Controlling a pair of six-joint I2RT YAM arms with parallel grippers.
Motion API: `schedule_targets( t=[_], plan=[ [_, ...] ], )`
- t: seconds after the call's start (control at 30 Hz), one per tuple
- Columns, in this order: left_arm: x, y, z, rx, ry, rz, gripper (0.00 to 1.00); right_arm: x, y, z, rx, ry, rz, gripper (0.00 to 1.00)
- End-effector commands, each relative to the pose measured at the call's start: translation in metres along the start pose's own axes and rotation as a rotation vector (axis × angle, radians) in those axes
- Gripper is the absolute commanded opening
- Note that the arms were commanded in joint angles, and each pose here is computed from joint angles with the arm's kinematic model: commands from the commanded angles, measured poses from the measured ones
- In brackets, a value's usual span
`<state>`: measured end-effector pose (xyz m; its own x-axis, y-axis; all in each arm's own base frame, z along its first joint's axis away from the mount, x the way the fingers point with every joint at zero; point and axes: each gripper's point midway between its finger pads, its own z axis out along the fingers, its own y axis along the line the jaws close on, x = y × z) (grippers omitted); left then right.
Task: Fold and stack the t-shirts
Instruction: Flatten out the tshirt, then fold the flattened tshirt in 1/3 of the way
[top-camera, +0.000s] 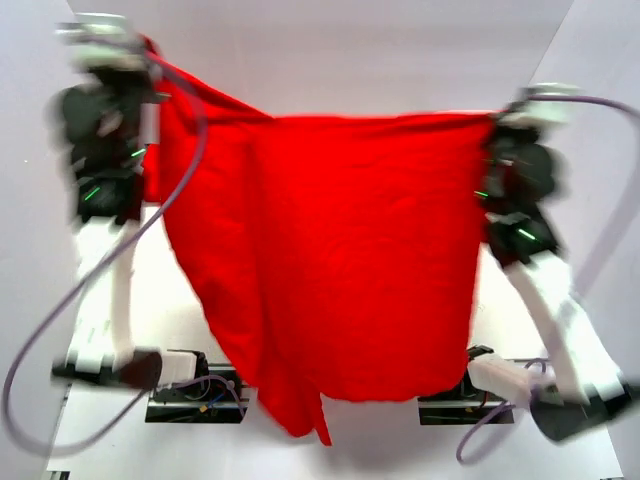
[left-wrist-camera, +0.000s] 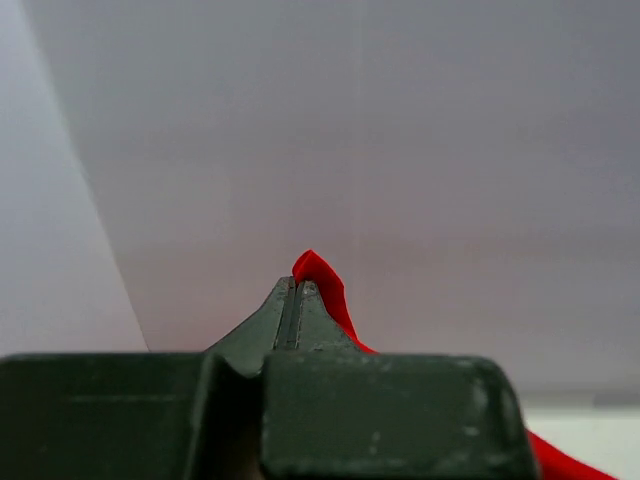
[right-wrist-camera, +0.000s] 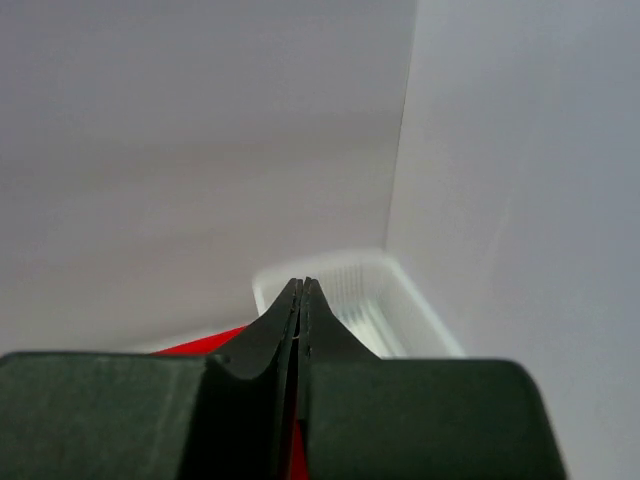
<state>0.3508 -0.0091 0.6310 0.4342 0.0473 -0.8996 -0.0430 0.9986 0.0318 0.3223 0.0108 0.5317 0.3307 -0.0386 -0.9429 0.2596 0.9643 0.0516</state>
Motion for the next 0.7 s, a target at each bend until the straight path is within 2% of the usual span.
schedule_targets(
  t=[0.0,0.03,0.07,0.1,0.13,0.17,0.23,0.27,0.3,0.33,0.4,0.47,0.5,0.53,0.57,0.63,0.67],
  plan=[
    [0.138,-0.024,0.037,0.092,0.216,0.063,0.0,0.092,0.005,0.02,0.137,0.119,-0.03,0.0],
    [0.189,-0.032,0.037,0.127,0.303,0.065,0.0,0.107,0.016,0.024,0.107,0.138,0.019,0.0],
    [0.219,-0.038,0.038,0.149,0.351,0.064,0.0,0.148,0.029,0.032,0.093,0.206,-0.021,0.0],
    [0.253,-0.041,0.041,0.153,0.387,0.065,0.0,0.17,0.033,0.034,0.088,0.233,-0.03,0.0],
    [0.306,-0.046,0.046,0.164,0.471,0.068,0.0,0.183,0.041,0.039,0.064,0.248,-0.007,0.0],
    [0.338,-0.044,0.047,0.162,0.518,0.081,0.0,0.234,0.054,0.046,0.047,0.337,-0.069,0.0],
    [0.38,-0.045,0.059,0.157,0.571,0.096,0.0,0.253,0.063,0.062,0.044,0.365,-0.065,0.0],
    [0.436,-0.049,0.057,0.167,0.662,0.099,0.0,0.311,0.072,0.066,0.032,0.459,-0.128,0.0],
    [0.44,-0.058,0.069,0.202,0.65,0.086,0.0,0.303,0.073,0.085,0.053,0.434,-0.124,0.0],
    [0.453,-0.061,0.073,0.209,0.662,0.069,0.0,0.337,0.075,0.087,0.057,0.491,-0.163,0.0],
    [0.484,-0.069,0.081,0.221,0.683,0.041,0.0,0.354,0.078,0.104,0.074,0.505,-0.176,0.0],
    [0.495,-0.07,0.087,0.22,0.674,0.041,0.0,0.361,0.09,0.119,0.025,0.496,-0.197,0.0],
    [0.491,-0.074,0.096,0.236,0.651,0.035,0.0,0.379,0.093,0.119,0.015,0.524,-0.21,0.0],
    [0.507,-0.078,0.095,0.252,0.668,0.029,0.0,0.377,0.094,0.127,0.016,0.522,-0.205,0.0],
    [0.507,-0.081,0.1,0.26,0.659,0.016,0.0,0.371,0.099,0.133,-0.002,0.513,-0.212,0.0],
    [0.513,-0.081,0.101,0.26,0.655,0.016,0.0,0.389,0.102,0.134,-0.02,0.538,-0.232,0.0],
    [0.52,-0.082,0.1,0.26,0.659,0.016,0.0,0.381,0.105,0.141,-0.025,0.521,-0.227,0.0]
  ],
)
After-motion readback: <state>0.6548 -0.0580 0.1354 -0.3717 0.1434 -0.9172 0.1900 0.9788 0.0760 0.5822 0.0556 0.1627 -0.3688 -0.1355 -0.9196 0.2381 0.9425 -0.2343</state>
